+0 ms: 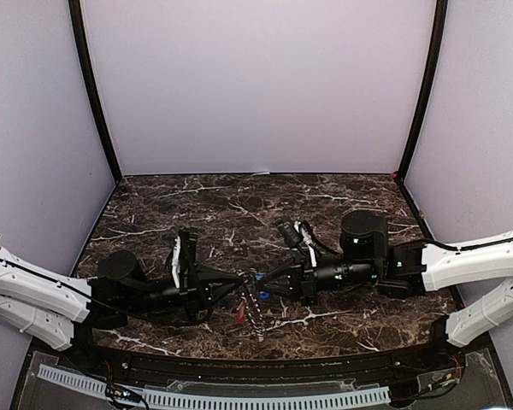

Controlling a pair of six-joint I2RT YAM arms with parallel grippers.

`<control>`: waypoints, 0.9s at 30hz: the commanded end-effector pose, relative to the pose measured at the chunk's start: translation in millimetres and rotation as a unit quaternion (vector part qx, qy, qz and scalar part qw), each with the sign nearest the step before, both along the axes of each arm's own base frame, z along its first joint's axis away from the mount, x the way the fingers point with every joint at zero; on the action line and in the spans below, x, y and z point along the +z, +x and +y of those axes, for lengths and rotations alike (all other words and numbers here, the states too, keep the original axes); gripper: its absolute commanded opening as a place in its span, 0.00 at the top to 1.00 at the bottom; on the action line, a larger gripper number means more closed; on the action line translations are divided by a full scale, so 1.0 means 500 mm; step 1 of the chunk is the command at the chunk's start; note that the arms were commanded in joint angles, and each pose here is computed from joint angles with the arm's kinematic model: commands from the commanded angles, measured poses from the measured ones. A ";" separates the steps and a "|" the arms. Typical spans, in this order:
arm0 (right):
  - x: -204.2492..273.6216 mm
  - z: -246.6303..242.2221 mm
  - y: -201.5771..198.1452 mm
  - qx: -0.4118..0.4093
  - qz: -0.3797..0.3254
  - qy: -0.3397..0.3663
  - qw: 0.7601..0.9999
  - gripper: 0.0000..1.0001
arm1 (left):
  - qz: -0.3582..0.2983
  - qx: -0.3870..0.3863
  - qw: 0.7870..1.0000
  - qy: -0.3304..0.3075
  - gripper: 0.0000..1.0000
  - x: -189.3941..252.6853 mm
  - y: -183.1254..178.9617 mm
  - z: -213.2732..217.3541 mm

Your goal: Remove the keys from the keyring

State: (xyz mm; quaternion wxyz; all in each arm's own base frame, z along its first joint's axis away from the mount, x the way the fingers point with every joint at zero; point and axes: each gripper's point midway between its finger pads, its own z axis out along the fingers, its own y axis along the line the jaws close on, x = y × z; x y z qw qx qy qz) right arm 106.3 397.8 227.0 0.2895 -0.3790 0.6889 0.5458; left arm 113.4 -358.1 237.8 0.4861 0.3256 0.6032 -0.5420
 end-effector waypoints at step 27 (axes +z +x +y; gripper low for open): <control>0.009 -0.040 0.061 -0.091 -0.031 0.022 0.995 1.00 | 0.045 0.002 0.986 0.162 0.53 -0.022 0.029 -0.016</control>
